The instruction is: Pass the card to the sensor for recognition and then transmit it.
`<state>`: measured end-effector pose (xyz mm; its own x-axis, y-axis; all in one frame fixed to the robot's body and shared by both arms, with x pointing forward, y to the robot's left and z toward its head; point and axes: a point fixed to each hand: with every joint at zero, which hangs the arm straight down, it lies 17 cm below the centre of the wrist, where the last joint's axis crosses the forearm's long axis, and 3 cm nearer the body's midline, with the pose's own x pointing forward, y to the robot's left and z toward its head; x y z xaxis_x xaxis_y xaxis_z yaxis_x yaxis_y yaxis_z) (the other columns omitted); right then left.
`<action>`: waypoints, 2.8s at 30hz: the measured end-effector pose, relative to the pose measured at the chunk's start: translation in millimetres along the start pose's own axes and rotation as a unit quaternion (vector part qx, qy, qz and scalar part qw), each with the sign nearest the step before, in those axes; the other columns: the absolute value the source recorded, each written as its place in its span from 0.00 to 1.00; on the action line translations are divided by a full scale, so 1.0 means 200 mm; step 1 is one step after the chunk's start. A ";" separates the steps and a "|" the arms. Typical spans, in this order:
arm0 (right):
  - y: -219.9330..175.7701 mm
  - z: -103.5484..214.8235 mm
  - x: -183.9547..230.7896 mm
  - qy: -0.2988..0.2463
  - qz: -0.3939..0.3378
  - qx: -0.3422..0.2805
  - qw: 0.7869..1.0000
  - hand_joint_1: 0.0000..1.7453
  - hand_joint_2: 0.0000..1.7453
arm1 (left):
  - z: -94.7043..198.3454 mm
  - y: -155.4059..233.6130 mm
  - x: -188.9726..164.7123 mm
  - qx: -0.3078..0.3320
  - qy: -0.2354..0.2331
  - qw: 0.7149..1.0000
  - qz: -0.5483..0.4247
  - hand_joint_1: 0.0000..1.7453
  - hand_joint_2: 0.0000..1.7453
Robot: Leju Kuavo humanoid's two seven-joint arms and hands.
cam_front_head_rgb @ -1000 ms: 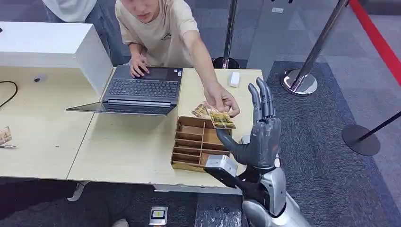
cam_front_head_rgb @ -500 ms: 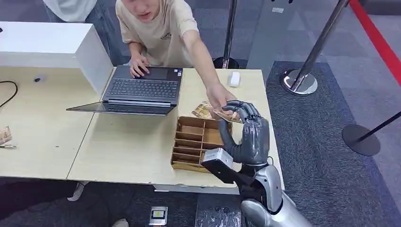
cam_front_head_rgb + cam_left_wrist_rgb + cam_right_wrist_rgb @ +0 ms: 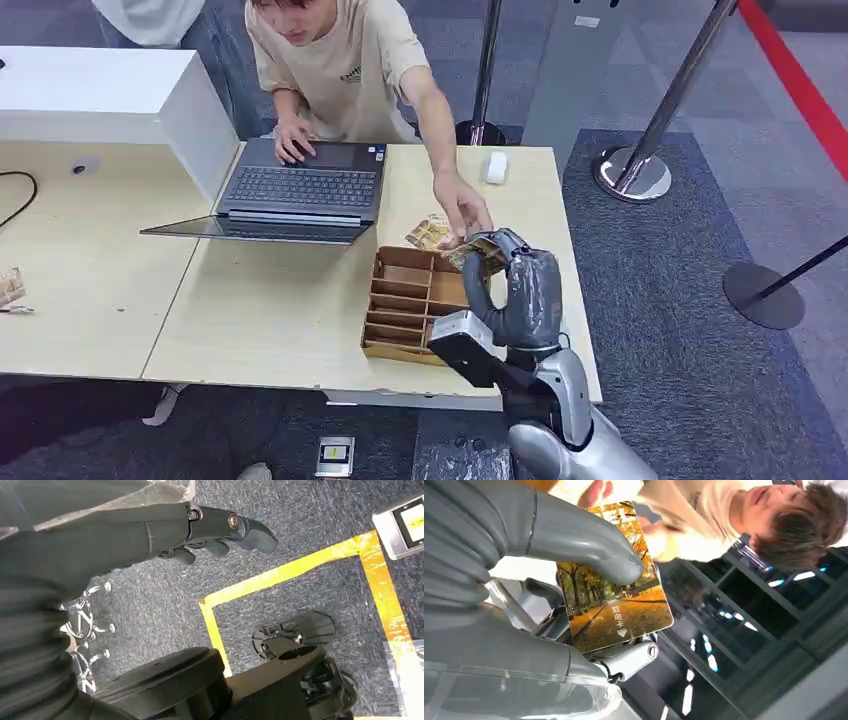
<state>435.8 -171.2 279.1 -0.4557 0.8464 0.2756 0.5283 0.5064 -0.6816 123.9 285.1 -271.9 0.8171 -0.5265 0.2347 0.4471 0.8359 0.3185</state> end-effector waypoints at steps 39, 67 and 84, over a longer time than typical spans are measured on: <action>0.52 0.90 -1.08 0.242 0.051 0.223 0.943 1.00 1.00 | 0.01 -0.02 -0.01 -0.001 0.008 1.000 0.011 0.00 1.00; 0.63 0.97 -1.13 0.329 -0.080 0.204 0.919 1.00 1.00 | 0.01 -0.03 -0.02 -0.003 0.014 1.000 0.011 0.00 1.00; 0.12 0.09 -0.65 0.229 -0.304 0.039 0.924 1.00 1.00 | 0.01 -0.02 -0.02 -0.002 0.008 1.000 0.017 0.00 1.00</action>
<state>494.4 -273.0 214.6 -0.2900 0.4004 0.8692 0.2129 0.9125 -0.3493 118.5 284.0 -273.0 0.8375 -0.4953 0.2310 0.4204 0.8539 0.3066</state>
